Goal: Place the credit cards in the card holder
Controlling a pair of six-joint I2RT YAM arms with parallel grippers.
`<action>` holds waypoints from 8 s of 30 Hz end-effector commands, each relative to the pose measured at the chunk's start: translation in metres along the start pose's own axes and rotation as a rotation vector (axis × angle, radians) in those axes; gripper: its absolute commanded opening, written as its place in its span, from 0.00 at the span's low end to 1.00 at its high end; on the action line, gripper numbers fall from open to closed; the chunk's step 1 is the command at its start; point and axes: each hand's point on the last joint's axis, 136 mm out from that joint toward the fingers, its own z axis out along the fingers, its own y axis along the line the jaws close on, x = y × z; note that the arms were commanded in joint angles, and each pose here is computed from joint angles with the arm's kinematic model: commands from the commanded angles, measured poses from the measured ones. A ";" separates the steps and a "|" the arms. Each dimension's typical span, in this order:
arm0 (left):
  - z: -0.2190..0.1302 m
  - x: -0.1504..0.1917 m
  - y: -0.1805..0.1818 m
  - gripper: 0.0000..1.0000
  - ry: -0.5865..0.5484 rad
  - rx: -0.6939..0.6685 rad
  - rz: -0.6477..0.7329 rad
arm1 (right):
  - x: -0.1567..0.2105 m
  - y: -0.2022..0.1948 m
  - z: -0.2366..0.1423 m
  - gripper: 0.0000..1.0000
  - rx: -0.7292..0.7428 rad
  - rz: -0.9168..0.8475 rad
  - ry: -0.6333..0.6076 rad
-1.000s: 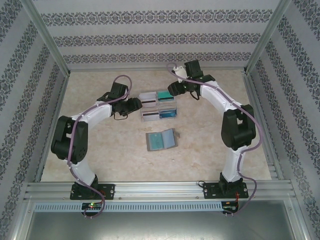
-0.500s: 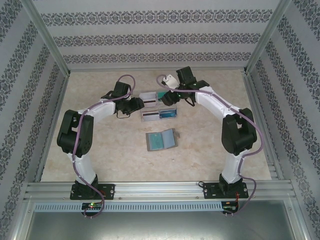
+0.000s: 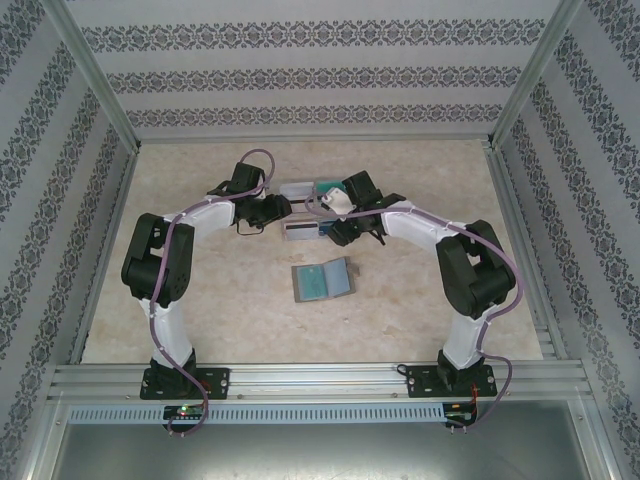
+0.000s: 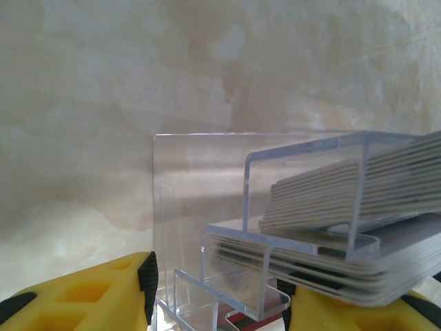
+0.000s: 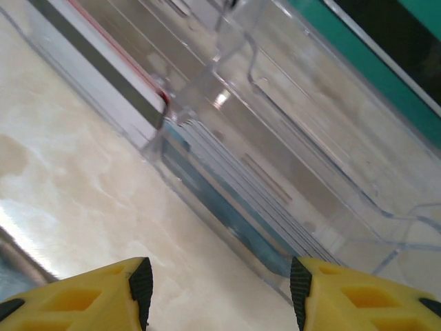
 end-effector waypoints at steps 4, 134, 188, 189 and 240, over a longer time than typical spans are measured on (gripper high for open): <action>0.005 -0.005 -0.003 0.51 -0.005 0.026 0.016 | -0.021 -0.024 0.003 0.57 0.237 -0.113 -0.075; -0.018 0.001 -0.027 0.53 0.002 0.123 0.021 | -0.043 -0.069 0.024 0.40 0.482 -0.143 0.076; -0.016 0.003 -0.025 0.53 0.002 0.126 0.009 | -0.050 -0.065 -0.003 0.00 0.102 0.113 -0.089; -0.016 0.002 -0.027 0.53 0.003 0.130 0.010 | -0.051 -0.066 -0.004 0.00 0.086 0.127 -0.097; 0.007 -0.023 -0.106 0.56 -0.022 0.410 0.043 | -0.085 -0.075 -0.040 0.00 -0.210 0.336 -0.298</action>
